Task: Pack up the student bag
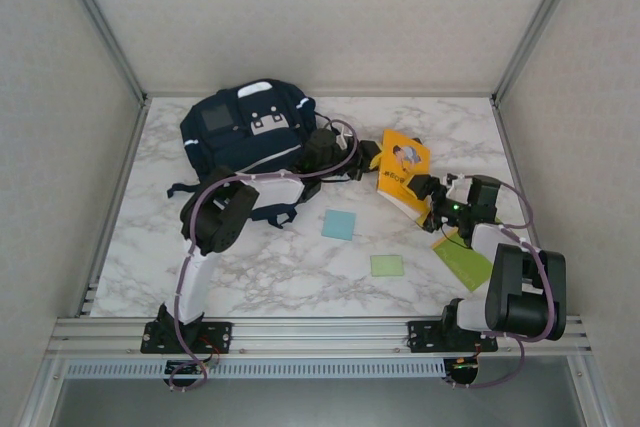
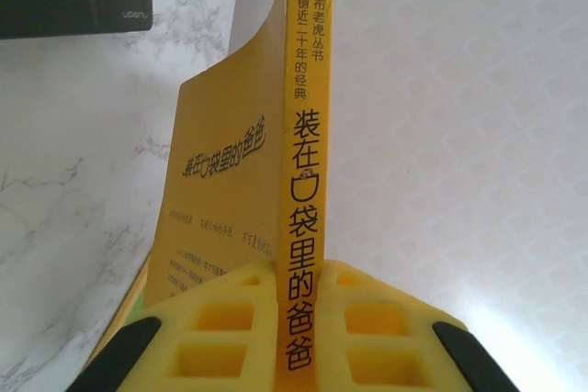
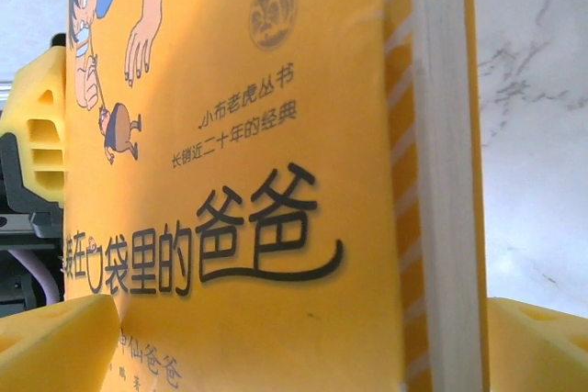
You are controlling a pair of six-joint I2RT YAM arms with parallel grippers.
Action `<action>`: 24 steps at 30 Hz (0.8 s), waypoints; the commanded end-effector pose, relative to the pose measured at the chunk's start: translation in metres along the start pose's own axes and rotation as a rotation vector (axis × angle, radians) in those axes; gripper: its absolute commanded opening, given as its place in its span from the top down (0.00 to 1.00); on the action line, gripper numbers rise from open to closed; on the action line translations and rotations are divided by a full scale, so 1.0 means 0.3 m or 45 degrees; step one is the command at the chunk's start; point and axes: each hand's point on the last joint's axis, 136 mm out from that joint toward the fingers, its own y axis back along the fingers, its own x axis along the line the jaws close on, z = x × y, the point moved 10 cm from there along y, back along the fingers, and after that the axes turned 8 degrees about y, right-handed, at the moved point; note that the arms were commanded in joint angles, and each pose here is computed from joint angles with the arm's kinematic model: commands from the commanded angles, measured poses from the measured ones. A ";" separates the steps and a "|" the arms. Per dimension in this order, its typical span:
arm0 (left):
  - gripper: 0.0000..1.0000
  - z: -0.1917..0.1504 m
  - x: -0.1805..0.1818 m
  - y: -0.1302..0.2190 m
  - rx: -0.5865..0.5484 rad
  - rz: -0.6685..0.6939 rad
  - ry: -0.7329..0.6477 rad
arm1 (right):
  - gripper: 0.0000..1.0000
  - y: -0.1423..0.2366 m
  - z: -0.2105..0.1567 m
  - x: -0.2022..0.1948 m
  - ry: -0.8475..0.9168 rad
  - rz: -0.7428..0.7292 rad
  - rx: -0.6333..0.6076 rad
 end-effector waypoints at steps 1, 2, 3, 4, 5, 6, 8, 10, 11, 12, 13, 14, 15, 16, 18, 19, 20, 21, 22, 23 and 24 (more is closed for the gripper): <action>1.00 -0.050 -0.230 0.040 0.072 -0.270 -0.077 | 0.01 0.000 0.025 0.056 0.074 0.117 0.005; 1.00 -0.051 -0.226 0.041 0.078 -0.268 -0.072 | 0.01 0.002 0.035 0.073 0.090 0.132 0.003; 1.00 -0.050 -0.218 0.042 0.079 -0.260 -0.068 | 0.01 0.005 0.045 0.089 0.104 0.143 0.000; 1.00 -0.051 -0.214 0.044 0.077 -0.256 -0.067 | 0.02 0.007 0.052 0.103 0.117 0.150 -0.002; 1.00 -0.047 -0.204 0.048 0.072 -0.246 -0.065 | 0.03 0.010 0.059 0.119 0.131 0.159 0.001; 1.00 -0.045 -0.197 0.053 0.068 -0.237 -0.066 | 0.04 0.013 0.065 0.132 0.143 0.163 0.005; 1.00 -0.033 -0.183 0.064 0.054 -0.224 -0.062 | 0.07 0.019 0.070 0.153 0.162 0.159 0.008; 1.00 -0.019 -0.175 0.080 0.036 -0.208 -0.068 | 0.09 0.027 0.075 0.169 0.172 0.154 0.003; 1.00 -0.010 -0.172 0.089 0.026 -0.195 -0.078 | 0.10 0.030 0.076 0.177 0.176 0.158 0.001; 1.00 -0.006 -0.169 0.099 0.017 -0.176 -0.088 | 0.12 0.033 0.077 0.186 0.180 0.163 0.000; 1.00 -0.001 -0.165 0.105 0.010 -0.160 -0.097 | 0.14 0.037 0.078 0.194 0.185 0.166 -0.003; 1.00 0.003 -0.163 0.112 0.005 -0.144 -0.108 | 0.16 0.039 0.078 0.201 0.186 0.166 -0.003; 1.00 0.005 -0.157 0.116 0.002 -0.127 -0.114 | 0.18 0.043 0.079 0.208 0.191 0.165 -0.007; 1.00 0.005 -0.157 0.118 0.003 -0.120 -0.118 | 0.20 0.045 0.079 0.212 0.192 0.162 -0.009; 1.00 0.007 -0.152 0.120 0.004 -0.105 -0.130 | 0.25 0.049 0.081 0.222 0.196 0.158 -0.017; 1.00 0.007 -0.149 0.120 0.005 -0.099 -0.131 | 0.30 0.050 0.084 0.225 0.194 0.156 -0.020; 1.00 0.004 -0.150 0.119 0.009 -0.099 -0.132 | 0.36 0.050 0.085 0.227 0.192 0.153 -0.023; 1.00 0.005 -0.148 0.118 0.009 -0.099 -0.132 | 0.40 0.050 0.088 0.228 0.188 0.152 -0.024; 1.00 0.001 -0.146 0.116 0.013 -0.098 -0.131 | 0.47 0.049 0.088 0.229 0.189 0.152 -0.023; 1.00 0.002 -0.145 0.116 0.013 -0.096 -0.131 | 0.52 0.050 0.091 0.230 0.190 0.152 -0.028; 1.00 0.001 -0.146 0.115 0.015 -0.098 -0.132 | 0.57 0.050 0.092 0.232 0.189 0.154 -0.028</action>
